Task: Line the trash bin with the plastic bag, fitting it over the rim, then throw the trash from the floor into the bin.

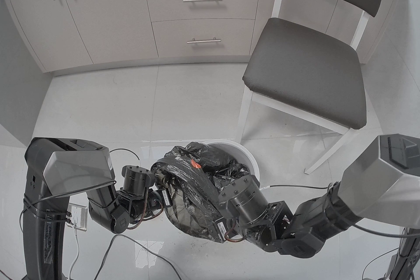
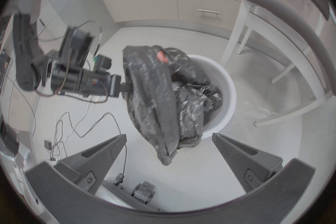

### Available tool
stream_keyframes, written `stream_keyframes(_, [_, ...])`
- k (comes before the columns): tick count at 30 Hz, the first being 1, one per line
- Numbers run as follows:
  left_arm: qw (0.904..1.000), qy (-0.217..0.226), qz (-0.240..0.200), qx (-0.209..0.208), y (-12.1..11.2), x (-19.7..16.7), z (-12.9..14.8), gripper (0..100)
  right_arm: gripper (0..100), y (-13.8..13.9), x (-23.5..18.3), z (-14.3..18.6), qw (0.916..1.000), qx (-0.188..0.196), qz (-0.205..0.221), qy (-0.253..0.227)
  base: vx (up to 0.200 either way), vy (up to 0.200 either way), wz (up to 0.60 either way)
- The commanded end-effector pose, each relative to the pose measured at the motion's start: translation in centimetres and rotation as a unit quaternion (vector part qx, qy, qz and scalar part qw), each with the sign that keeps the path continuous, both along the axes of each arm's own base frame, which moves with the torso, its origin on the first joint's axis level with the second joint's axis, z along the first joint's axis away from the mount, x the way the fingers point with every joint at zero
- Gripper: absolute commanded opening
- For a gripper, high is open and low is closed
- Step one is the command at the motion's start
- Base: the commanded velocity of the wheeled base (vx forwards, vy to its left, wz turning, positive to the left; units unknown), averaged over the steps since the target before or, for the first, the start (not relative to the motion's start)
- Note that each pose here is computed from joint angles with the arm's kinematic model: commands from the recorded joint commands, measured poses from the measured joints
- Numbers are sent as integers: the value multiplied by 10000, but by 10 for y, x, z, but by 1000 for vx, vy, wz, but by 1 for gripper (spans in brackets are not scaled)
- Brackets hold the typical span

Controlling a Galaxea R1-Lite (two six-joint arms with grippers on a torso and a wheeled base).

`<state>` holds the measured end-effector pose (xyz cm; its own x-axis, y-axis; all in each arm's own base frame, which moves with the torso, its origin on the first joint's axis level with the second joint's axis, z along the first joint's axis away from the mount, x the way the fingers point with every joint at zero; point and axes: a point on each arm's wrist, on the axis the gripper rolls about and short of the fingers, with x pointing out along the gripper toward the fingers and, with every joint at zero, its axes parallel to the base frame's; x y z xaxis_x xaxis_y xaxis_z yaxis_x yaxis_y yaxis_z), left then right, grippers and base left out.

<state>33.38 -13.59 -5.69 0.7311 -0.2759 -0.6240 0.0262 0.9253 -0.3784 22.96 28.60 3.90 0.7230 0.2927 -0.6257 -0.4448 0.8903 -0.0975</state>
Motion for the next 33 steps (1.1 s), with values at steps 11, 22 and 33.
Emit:
stream_keyframes(11, [10000,-9,2,-5,0,0,0,0,100,21,5,-31,9984,-523,-112,-207,0,0,0])
stream_keyframes(22, [9999,-93,65,-130,-1,4,4,0,100,26,45,-44,9950,-681,-552,-485,0,0,0])
stream_keyframes(33, [9990,-312,101,-288,-4,9,21,0,100,7,70,-19,9894,-610,-1064,-780,0,0,0])
